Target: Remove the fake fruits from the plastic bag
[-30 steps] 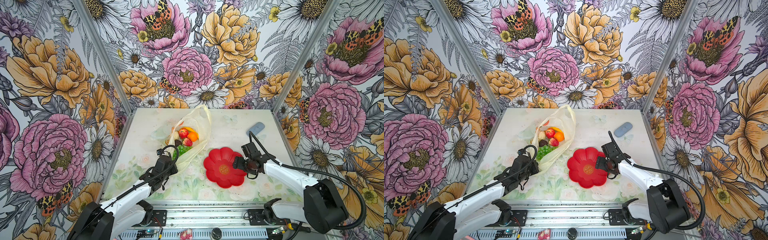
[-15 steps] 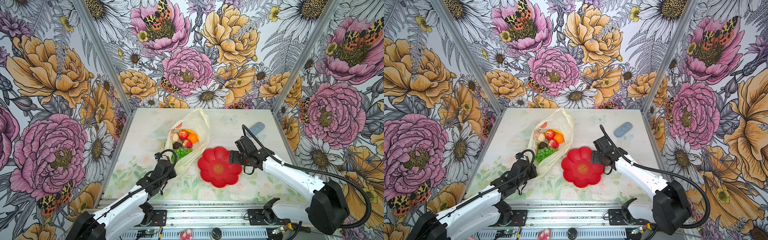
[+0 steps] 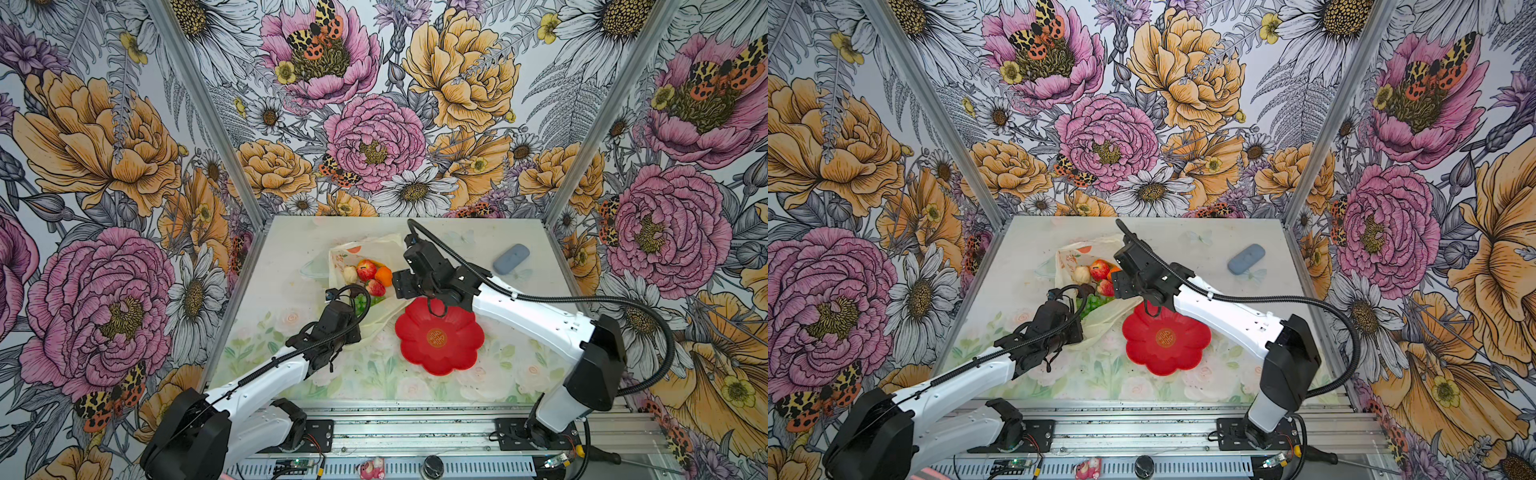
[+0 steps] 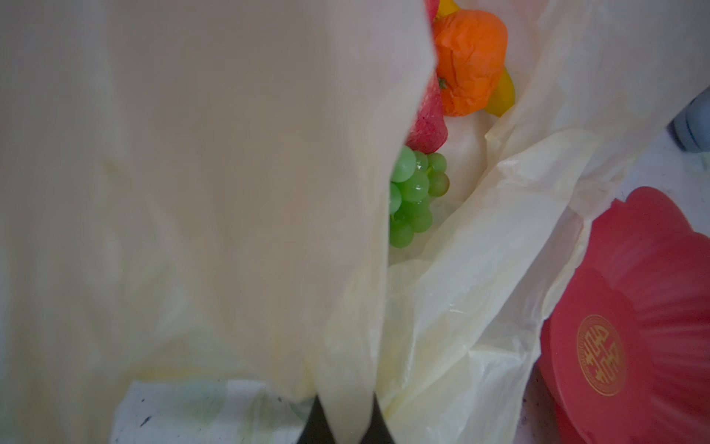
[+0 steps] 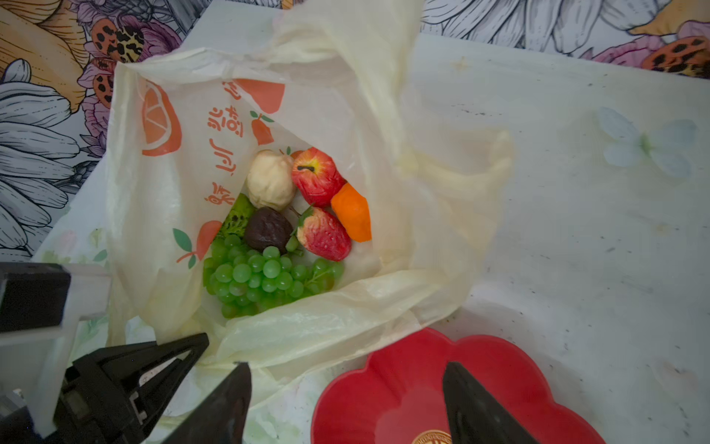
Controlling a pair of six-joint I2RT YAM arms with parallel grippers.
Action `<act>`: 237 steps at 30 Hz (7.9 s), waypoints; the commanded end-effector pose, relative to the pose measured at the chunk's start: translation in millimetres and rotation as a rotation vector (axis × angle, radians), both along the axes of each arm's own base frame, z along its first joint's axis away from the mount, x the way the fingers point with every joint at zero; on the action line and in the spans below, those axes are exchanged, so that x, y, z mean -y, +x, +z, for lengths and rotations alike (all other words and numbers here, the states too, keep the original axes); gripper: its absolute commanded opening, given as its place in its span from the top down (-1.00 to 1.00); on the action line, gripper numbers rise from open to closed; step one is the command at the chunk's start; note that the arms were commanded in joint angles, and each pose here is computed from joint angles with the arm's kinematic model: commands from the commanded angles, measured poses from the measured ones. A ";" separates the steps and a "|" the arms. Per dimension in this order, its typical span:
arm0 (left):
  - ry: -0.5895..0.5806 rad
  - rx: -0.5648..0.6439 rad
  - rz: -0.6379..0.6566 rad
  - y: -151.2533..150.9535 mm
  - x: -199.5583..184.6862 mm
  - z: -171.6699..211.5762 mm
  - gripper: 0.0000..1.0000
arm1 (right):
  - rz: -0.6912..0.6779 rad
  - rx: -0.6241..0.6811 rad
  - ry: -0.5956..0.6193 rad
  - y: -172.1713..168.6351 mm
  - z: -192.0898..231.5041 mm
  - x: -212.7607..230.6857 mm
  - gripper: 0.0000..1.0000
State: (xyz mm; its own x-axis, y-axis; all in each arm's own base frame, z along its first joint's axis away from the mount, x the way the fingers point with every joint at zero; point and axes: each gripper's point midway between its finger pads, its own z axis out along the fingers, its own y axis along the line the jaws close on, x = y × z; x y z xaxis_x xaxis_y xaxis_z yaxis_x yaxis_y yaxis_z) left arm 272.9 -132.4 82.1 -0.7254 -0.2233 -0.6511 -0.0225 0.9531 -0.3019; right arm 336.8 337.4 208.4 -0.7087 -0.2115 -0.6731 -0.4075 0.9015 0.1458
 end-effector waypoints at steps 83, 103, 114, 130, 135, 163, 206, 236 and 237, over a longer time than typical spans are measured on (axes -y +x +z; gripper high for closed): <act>-0.143 0.069 0.023 9.0 -15.0 7.3 1.00 | 0.004 -0.046 0.000 130.8 -110.8 -103.5 -0.22; -0.144 0.067 0.019 9.7 -14.2 7.1 1.00 | 0.034 -0.007 0.036 80.2 -55.6 -88.5 -0.24; -0.145 0.067 0.018 9.2 -13.9 7.0 1.00 | 0.026 -0.070 -0.029 86.4 -114.4 -92.3 -0.52; -0.142 0.068 0.017 10.0 -14.2 7.2 1.00 | 0.024 -0.082 -0.057 93.0 -135.6 -92.6 -0.27; -0.142 0.067 0.018 10.0 -14.4 6.8 1.00 | 0.037 -0.052 -0.022 86.1 -100.1 -89.7 -0.20; -0.140 0.063 0.016 10.4 -14.0 5.9 1.00 | 0.024 -0.334 -0.261 -85.7 -96.4 88.6 -0.05; -0.142 0.062 0.013 10.0 -13.4 6.3 1.00 | 0.063 -0.702 -0.657 -108.9 -144.6 153.4 -0.15; -0.142 0.064 0.014 10.8 -13.5 6.8 1.00 | -0.023 -0.367 -0.382 -56.4 -52.1 94.5 -0.41; -0.143 0.064 0.013 10.6 -13.3 6.7 1.00 | -0.012 -0.324 -0.343 -53.6 -44.6 77.1 -0.40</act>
State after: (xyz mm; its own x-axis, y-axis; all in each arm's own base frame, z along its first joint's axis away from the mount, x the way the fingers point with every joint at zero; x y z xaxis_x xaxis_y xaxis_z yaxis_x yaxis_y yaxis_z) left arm 279.8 -117.1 85.7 -0.6863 -0.3166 -0.6548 -0.0218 0.9088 -0.4166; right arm 261.7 224.8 131.6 -0.8957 -0.4302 -0.1121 -0.4193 0.9013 -0.1083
